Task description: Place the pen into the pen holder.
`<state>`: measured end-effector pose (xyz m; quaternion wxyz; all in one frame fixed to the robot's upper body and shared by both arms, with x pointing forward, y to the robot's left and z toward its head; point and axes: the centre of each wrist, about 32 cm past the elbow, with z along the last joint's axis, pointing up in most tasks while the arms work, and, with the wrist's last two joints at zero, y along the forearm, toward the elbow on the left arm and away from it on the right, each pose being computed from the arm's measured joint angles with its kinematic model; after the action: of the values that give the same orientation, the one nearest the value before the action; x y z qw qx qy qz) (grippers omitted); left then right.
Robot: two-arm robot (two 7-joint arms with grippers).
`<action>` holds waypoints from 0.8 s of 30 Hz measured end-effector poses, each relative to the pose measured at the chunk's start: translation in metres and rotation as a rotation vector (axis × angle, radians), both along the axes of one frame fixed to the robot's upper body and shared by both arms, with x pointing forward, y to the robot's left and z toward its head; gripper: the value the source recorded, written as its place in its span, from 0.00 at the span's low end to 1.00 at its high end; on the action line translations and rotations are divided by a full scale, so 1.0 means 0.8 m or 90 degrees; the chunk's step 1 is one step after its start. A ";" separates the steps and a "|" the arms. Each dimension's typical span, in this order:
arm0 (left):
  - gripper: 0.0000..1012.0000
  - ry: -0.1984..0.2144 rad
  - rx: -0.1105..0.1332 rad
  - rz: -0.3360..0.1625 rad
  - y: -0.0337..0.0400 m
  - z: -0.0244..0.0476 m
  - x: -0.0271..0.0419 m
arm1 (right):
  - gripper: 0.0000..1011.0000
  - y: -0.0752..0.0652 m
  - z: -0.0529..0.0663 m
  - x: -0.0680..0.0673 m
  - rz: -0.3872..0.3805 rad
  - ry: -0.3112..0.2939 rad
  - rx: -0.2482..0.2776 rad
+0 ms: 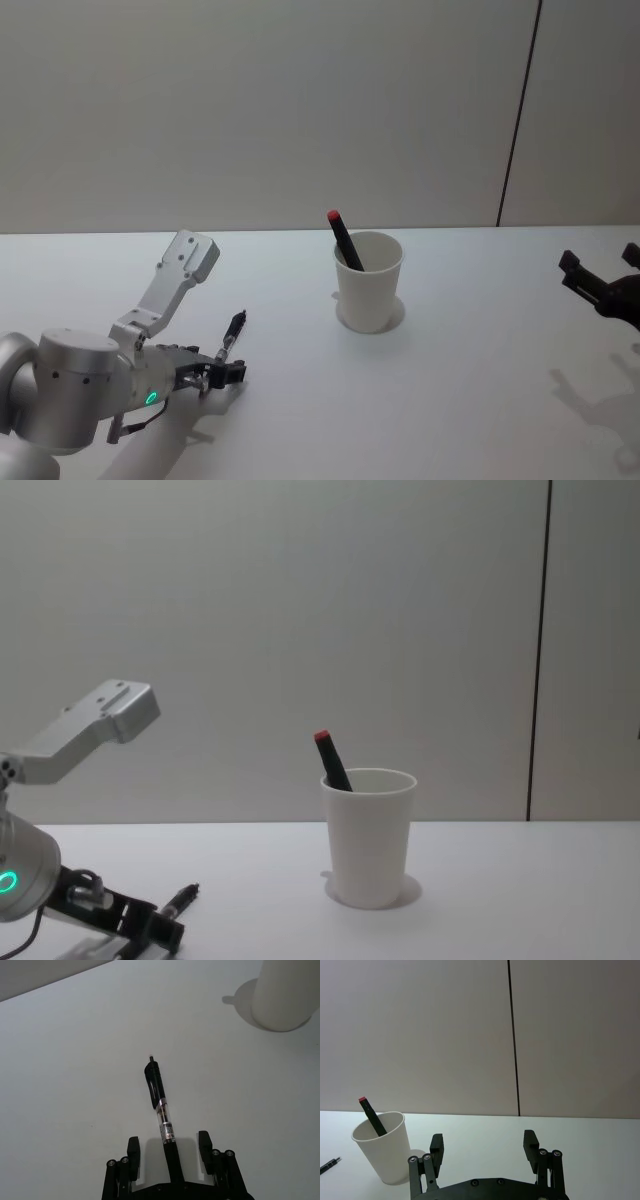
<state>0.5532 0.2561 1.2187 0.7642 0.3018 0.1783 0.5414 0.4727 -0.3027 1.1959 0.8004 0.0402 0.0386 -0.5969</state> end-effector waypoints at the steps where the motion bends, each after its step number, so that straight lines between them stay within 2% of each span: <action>1: 0.76 0.001 0.002 0.000 -0.0002 0.0001 0.0002 | 0.99 0.000 0.000 0.000 0.000 0.000 0.000; 5: 0.64 0.005 0.006 0.002 -0.0006 0.0004 0.0011 | 0.99 0.000 0.000 0.000 0.000 0.000 0.000; 24: 0.51 0.017 0.021 0.014 0.0005 0.0018 0.0073 | 0.99 0.000 0.000 0.000 0.000 0.000 0.000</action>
<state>0.5590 0.2565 1.2202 0.7509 0.3193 0.1828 0.5484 0.4727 -0.3027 1.1959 0.8004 0.0401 0.0386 -0.5969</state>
